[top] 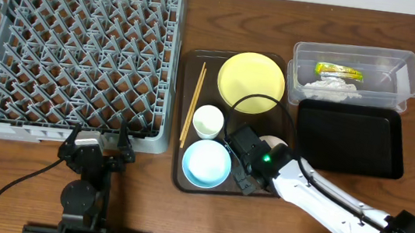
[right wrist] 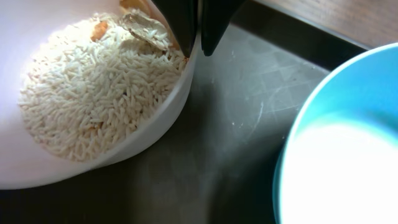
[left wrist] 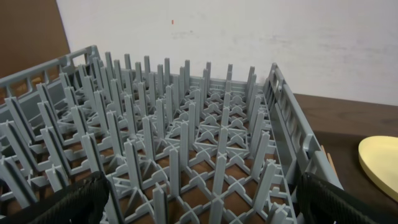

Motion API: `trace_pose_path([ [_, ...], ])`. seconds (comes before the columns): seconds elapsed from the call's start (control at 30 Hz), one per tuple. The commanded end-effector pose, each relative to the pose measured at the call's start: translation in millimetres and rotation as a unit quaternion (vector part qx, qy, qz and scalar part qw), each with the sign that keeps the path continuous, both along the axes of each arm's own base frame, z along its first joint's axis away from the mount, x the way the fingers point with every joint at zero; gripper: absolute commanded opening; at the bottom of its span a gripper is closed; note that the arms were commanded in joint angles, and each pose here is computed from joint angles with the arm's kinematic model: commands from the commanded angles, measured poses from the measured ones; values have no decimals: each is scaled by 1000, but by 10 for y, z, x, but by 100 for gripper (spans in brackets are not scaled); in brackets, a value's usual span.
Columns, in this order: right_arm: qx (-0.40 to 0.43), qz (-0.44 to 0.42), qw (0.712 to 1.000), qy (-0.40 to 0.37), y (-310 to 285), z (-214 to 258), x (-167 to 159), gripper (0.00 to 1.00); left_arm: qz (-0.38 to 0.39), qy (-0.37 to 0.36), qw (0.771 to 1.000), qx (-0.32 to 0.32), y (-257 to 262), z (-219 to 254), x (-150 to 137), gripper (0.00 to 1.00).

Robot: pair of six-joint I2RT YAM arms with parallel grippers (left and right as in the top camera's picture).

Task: Sort waste into correct bins and load items into the dishwasher
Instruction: 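Lift pink bowl with right gripper and tip rice onto black tray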

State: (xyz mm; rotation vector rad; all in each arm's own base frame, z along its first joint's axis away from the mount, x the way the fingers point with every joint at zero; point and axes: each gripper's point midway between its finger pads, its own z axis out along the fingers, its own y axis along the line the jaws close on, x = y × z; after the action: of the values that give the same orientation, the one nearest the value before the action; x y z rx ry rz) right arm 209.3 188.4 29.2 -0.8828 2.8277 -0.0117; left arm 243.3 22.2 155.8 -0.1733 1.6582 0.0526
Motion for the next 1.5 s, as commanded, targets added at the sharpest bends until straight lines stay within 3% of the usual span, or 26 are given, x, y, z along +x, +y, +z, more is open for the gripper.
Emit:
trace_pose_path([
  [0.0,1,-17,1000,-5,36,123,89,1,3,30,1000,10,14,-187,-8,97],
  [0.43,113,-58,991,-29,324,1293,541,1,3,30,1000,10,14,-187,-8,97],
  [0.67,161,-145,976,-5,-190,1449,731,1,3,30,999,10,14,-188,-8,97],
  [0.93,201,-196,960,17,-781,1308,909,1,3,30,999,9,14,-188,-8,97],
  [1.13,317,-203,926,33,-1005,1233,965,1,3,30,999,10,14,-188,-8,97],
  [1.47,495,-205,844,-23,-1366,1316,1078,1,3,30,999,10,14,-188,-8,97],
])
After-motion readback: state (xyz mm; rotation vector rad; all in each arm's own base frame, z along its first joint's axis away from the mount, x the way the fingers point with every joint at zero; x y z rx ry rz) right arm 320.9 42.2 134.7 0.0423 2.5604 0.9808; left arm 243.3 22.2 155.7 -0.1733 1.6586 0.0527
